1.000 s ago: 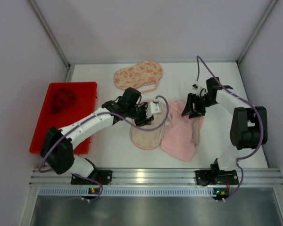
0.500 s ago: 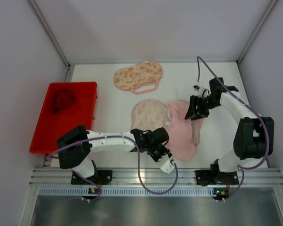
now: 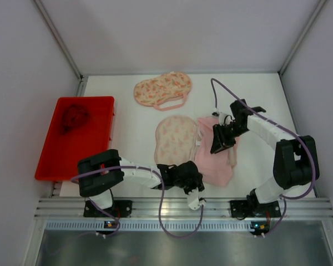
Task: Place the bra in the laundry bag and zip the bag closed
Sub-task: Adjust the bra in the laundry bag.
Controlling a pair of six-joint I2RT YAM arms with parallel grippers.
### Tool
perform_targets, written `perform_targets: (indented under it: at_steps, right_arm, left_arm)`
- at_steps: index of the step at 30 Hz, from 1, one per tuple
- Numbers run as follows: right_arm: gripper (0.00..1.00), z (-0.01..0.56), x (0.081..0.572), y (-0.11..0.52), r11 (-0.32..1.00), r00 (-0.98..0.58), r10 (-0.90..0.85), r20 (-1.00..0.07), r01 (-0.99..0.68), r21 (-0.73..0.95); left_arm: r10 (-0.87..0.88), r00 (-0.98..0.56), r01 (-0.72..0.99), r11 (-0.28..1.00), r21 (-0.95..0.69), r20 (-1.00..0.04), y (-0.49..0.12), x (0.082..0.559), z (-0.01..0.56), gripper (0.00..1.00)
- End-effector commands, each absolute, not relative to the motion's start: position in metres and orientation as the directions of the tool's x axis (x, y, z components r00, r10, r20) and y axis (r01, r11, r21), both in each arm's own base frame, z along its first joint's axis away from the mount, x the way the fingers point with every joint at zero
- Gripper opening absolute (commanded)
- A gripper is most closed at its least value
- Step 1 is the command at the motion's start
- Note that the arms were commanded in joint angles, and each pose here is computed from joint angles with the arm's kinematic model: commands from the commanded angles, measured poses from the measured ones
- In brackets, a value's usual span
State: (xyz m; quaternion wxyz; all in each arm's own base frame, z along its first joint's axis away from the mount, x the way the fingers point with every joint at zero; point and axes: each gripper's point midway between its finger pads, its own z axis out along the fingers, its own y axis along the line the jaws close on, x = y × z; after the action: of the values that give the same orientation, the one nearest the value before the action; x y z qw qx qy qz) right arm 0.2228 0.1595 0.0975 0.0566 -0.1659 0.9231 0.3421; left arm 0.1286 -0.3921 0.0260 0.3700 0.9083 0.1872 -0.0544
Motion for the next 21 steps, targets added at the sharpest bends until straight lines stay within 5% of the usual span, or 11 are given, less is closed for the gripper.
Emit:
perform_targets:
  at_steps: [1,12,21]
  right_arm:
    - [0.31,0.080,0.223,0.168,0.709,-0.917,-0.331,-0.221,-0.396,0.583]
    - [0.26,0.046,0.232,0.168,0.766,-0.914,-0.369,-0.167,-0.401,0.503]
    - [0.25,0.042,0.236,0.167,0.776,-0.917,-0.361,-0.173,-0.397,0.489]
  left_arm:
    - [0.307,0.933,0.346,-0.631,0.695,-0.186,-0.399,0.137,0.019,0.34]
    - [0.332,0.897,0.440,-0.613,0.657,-0.292,-0.387,0.118,0.039,0.00]
    - [0.369,0.693,0.694,-0.574,0.435,-0.619,-0.399,0.084,0.094,0.00]
